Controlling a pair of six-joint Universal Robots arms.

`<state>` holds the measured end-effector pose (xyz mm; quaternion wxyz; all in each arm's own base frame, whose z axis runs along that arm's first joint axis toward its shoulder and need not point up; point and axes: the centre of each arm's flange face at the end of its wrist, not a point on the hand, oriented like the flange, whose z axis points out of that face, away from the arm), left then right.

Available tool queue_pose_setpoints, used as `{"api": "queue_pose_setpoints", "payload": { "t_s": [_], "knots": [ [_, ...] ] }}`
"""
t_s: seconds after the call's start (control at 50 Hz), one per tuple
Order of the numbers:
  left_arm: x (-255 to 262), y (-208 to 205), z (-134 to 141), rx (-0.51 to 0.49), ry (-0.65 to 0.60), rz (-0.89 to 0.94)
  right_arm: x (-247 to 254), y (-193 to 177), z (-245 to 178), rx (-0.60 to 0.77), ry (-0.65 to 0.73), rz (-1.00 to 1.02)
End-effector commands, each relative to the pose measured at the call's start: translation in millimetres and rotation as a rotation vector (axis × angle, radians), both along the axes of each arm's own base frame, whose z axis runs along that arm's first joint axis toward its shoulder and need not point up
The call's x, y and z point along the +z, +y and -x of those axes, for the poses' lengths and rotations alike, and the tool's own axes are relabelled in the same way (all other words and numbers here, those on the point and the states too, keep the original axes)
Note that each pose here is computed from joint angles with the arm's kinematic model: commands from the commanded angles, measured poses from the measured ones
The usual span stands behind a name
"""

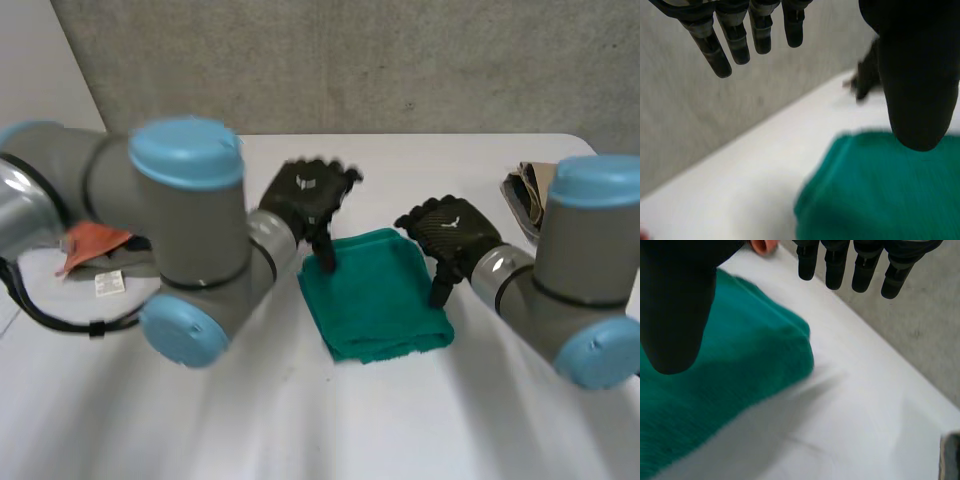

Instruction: Fold the laundry.

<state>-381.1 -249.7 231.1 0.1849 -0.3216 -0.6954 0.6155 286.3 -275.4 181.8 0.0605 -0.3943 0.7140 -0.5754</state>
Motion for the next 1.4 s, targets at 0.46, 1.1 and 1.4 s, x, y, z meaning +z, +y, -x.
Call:
{"api": "queue_pose_setpoints", "payload": {
  "t_s": [0.46,1.1,1.4],
  "knots": [
    [39.9,19.1,18.0,-0.391,0.114,0.045,-72.8,39.0,-10.1,0.124,0.063,0.149],
    [103.5,16.3,10.9,-0.377,0.235,0.176,83.6,-126.7,38.9,-0.136,-0.381,0.588],
    [92.8,6.8,12.2,-0.363,0.263,0.134,-25.0,-261.8,219.7,-0.428,-0.388,0.7]
  ]
}}
